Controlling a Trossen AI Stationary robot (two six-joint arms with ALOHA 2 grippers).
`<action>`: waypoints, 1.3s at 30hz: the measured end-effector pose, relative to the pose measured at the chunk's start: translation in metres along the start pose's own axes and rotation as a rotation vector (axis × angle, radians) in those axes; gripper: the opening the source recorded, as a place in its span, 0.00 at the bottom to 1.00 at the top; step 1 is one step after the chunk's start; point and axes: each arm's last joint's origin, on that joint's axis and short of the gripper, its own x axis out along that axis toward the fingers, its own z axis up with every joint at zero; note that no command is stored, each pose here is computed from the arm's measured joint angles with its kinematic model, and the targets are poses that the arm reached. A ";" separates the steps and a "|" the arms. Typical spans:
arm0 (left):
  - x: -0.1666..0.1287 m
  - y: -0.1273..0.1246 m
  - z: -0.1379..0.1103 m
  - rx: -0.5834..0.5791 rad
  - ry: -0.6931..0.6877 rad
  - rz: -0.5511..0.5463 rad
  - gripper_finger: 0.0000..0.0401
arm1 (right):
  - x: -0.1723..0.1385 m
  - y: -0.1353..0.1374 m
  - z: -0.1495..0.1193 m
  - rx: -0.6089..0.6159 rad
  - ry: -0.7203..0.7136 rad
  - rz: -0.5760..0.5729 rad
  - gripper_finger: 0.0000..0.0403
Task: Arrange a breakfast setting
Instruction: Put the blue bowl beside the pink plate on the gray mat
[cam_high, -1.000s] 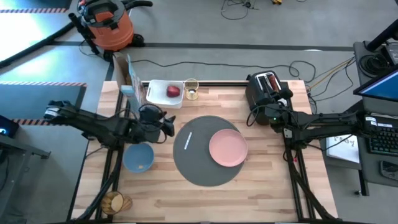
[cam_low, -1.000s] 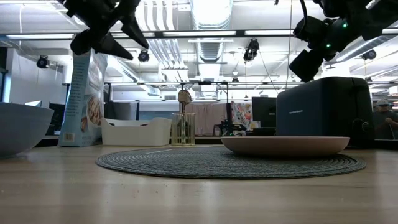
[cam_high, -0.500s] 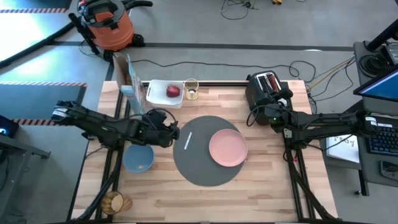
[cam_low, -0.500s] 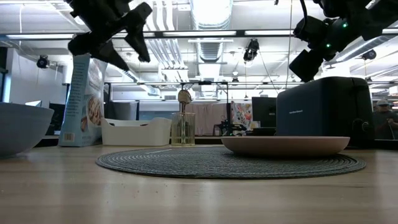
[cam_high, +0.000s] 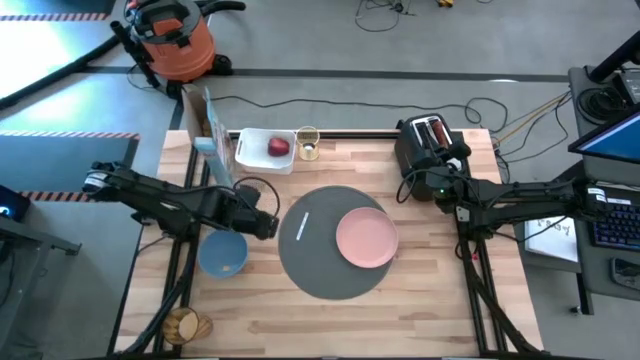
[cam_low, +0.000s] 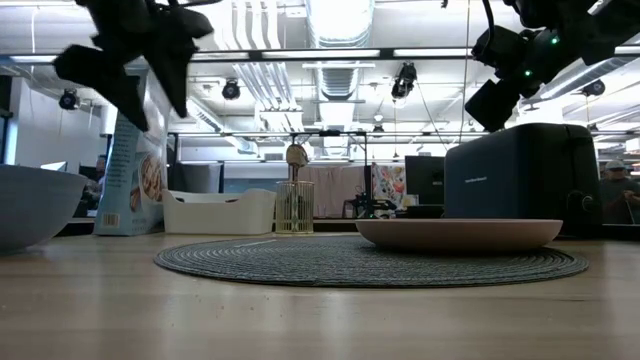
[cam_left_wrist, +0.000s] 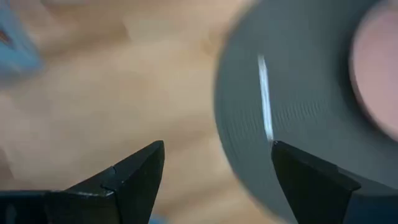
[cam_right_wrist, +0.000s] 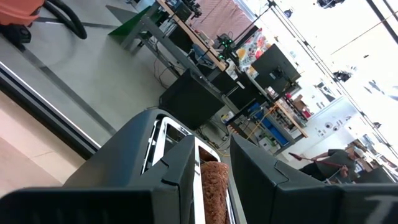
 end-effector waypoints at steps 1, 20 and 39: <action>-0.001 -0.001 -0.002 0.011 0.057 -0.021 0.70 | 0.000 0.000 0.000 0.000 0.000 0.000 0.23; 0.014 -0.014 -0.051 -0.017 0.476 0.097 0.70 | 0.000 0.000 0.000 0.000 0.000 -0.001 0.23; 0.065 -0.026 -0.072 0.142 0.528 0.299 0.56 | 0.000 0.000 0.000 0.000 0.000 -0.001 0.23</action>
